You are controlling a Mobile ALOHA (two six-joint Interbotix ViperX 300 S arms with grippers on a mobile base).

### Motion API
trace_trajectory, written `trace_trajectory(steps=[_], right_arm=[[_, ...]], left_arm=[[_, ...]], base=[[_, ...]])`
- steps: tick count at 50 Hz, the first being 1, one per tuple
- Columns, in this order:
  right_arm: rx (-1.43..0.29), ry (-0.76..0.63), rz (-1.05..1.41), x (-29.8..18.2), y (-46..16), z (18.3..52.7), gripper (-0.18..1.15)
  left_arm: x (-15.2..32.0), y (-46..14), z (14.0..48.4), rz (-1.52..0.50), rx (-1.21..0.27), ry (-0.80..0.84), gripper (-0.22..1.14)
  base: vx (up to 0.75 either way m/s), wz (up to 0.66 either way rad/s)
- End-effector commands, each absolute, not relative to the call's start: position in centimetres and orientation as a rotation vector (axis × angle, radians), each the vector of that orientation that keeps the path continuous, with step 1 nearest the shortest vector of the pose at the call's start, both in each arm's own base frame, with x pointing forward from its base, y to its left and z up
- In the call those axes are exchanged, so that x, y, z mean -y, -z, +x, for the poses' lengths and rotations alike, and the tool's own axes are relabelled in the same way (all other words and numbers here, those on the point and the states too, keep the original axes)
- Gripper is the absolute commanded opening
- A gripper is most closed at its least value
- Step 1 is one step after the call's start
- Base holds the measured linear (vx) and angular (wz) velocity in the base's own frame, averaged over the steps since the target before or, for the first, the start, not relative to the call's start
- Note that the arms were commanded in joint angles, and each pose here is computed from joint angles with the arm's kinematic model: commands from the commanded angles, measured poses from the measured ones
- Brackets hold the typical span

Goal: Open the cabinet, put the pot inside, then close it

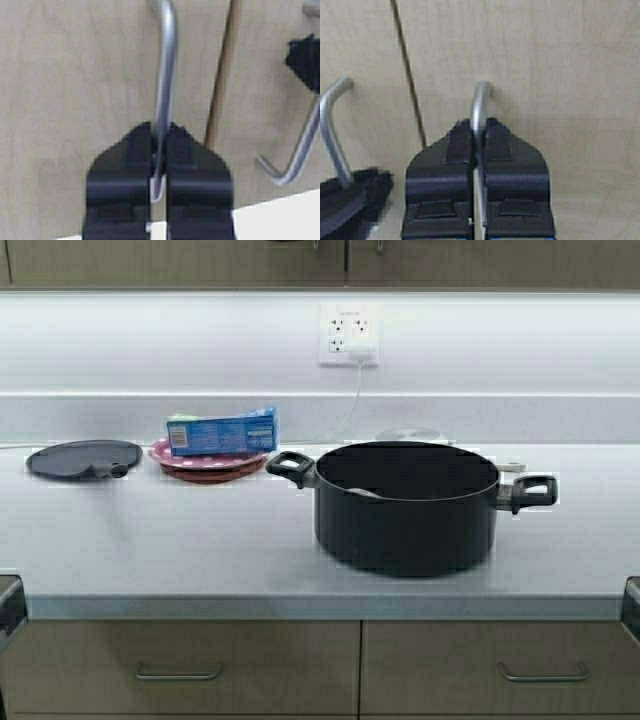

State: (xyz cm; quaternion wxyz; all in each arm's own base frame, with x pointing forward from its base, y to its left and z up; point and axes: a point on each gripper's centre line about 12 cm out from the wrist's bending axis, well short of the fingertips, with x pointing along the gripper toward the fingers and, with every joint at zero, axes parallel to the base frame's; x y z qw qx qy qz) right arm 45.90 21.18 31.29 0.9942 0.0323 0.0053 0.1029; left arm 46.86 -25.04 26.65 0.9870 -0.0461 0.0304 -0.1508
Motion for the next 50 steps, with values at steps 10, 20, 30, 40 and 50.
trace_trajectory(steps=[10, 20, 30, 40, 50], right_arm=[[-0.021, -0.325, 0.048, -19.1, -35.8, 38.3, 0.06], [-0.102, -0.442, -0.011, -19.0, -36.3, 35.5, 0.06], [-0.161, -0.480, -0.035, -18.0, -36.0, 33.9, 0.06], [-0.188, -0.439, -0.050, -14.8, -35.9, 32.8, 0.06], [-0.231, -0.416, -0.079, -12.1, -35.5, 31.4, 0.06]], left_arm=[[20.9, -31.9, 39.1, -0.147, -0.073, 0.342, 0.03], [19.8, -33.6, 36.2, -0.097, -0.096, 0.404, 0.03], [18.7, -34.5, 34.7, -0.034, -0.174, 0.461, 0.03], [15.9, -35.4, 32.9, 0.007, -0.202, 0.453, 0.03], [13.0, -35.7, 31.0, 0.030, -0.217, 0.416, 0.03]], base=[[0.03, -0.01], [0.01, -0.01], [-0.02, -0.02], [-0.04, -0.02], [-0.05, 0.00]])
